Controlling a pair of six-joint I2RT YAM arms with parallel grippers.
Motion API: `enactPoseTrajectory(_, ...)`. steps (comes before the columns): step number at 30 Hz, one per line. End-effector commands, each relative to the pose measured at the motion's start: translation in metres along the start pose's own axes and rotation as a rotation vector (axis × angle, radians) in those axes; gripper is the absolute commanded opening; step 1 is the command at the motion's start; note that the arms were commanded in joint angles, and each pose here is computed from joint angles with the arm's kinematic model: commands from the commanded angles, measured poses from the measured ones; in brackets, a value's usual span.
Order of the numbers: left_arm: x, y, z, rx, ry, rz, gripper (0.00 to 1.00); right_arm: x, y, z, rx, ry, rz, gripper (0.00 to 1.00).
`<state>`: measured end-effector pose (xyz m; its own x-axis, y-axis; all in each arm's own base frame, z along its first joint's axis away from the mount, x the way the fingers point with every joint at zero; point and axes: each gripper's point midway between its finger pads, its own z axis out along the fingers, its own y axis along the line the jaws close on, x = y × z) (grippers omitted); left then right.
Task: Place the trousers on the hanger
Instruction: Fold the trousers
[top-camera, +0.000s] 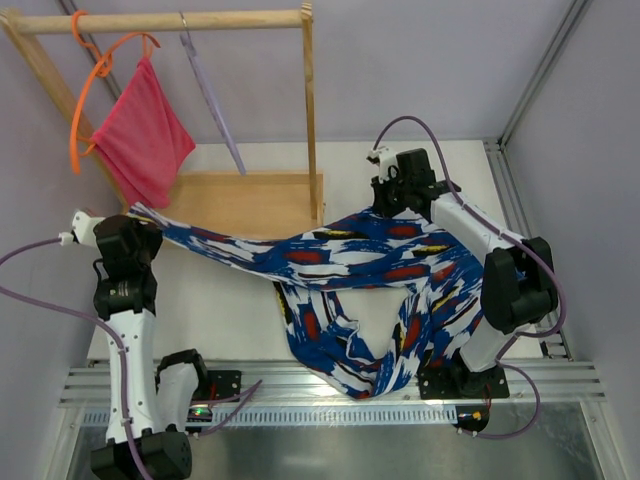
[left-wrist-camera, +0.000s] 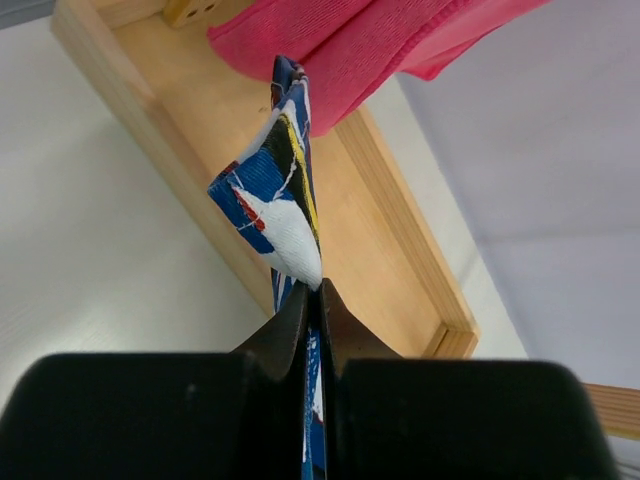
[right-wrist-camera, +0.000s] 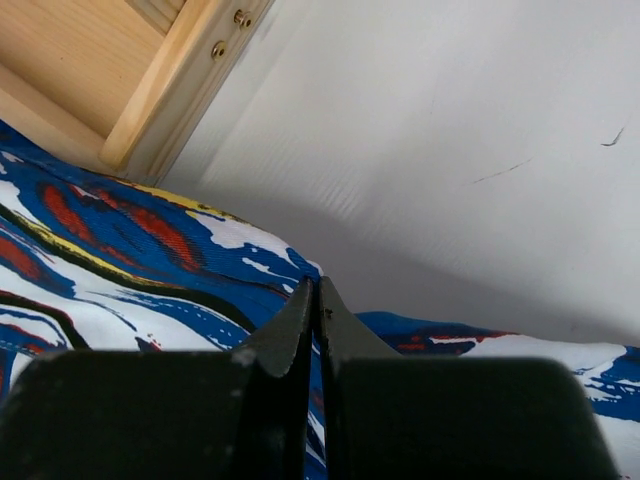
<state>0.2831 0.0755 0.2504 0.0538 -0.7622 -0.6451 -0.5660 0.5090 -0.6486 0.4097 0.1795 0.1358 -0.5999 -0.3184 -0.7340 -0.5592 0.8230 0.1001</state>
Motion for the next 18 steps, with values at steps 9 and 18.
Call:
enactPoseTrajectory(9,-0.042,-0.044,0.006,0.24,-0.233,-0.009,0.01,-0.055,-0.042,-0.006,0.184,-0.129,0.018,0.04)
enactPoseTrajectory(18,0.029,0.012,0.061,0.053,-0.006,0.022,0.3,-0.054,-0.044,0.027,0.119,-0.087,0.074,0.08)
